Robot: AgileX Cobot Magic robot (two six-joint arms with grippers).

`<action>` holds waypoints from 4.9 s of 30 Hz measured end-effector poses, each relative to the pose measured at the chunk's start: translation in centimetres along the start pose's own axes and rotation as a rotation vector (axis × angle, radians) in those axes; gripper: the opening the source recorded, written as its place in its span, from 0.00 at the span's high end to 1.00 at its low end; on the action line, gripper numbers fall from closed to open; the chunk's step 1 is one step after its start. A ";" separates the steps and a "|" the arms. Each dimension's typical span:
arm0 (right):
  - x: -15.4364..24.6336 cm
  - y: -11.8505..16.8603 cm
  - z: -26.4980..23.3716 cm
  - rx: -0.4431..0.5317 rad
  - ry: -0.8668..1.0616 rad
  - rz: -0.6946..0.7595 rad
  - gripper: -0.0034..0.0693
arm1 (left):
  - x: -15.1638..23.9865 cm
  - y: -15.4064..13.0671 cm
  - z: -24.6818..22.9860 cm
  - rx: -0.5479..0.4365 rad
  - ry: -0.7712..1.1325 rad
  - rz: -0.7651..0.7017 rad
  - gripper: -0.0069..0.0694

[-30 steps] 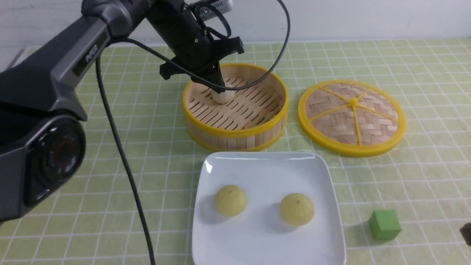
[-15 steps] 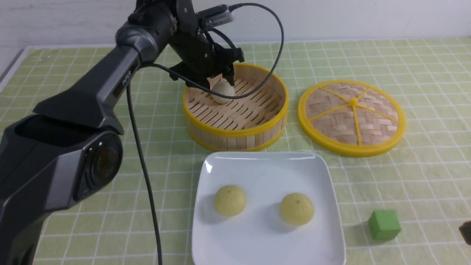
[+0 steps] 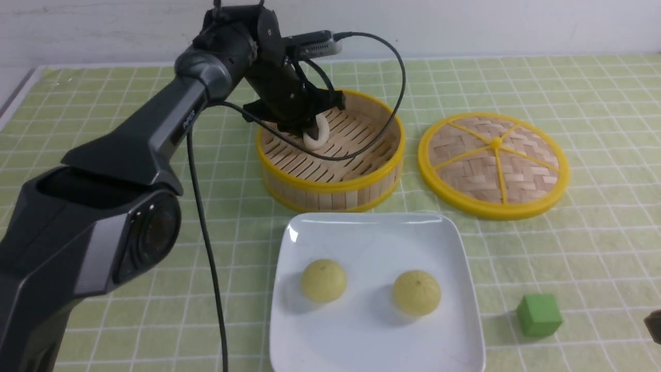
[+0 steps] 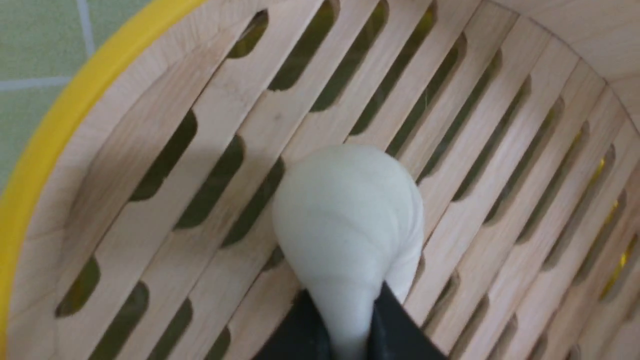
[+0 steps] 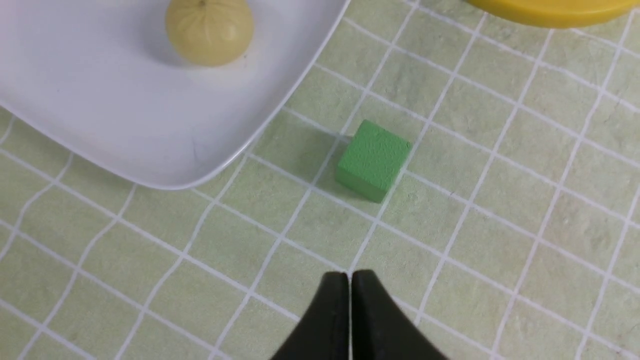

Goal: Put the steamed buns into the plate on the green tablecloth.

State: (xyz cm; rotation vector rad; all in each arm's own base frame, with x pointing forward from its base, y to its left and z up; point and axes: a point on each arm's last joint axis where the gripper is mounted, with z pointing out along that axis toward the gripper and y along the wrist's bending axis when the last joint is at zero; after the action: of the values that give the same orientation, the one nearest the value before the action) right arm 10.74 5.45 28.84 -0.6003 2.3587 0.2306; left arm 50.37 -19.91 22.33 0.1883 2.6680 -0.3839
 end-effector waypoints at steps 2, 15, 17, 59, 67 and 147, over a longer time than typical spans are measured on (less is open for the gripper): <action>0.0 0.0 0.0 0.000 0.003 0.000 0.91 | -0.2 -0.3 -2.7 -0.013 0.011 0.027 0.87; 0.1 0.0 0.0 -0.004 0.011 0.003 0.89 | 6.2 -2.3 -22.2 0.073 -0.049 0.079 0.87; 0.1 0.0 0.0 -0.004 0.013 0.003 0.89 | 8.8 -1.9 -20.4 0.110 0.072 0.051 0.87; 7.1 0.1 -10.5 0.052 -0.568 0.173 0.86 | 11.6 -6.7 -7.7 -0.002 0.147 0.274 0.32; 6.4 -0.1 -6.0 0.038 -0.766 0.165 0.97 | 11.5 -6.7 -8.1 -0.011 0.165 0.274 0.53; 13.3 -2.1 3.8 0.373 -0.537 0.355 0.88 | 42.7 9.1 -22.7 0.142 -0.798 0.049 0.89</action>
State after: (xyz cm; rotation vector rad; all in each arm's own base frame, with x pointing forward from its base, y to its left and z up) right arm 5.15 0.02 17.18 0.0649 1.8945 0.0866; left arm 4.77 -1.53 21.07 0.1098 1.8508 -0.5048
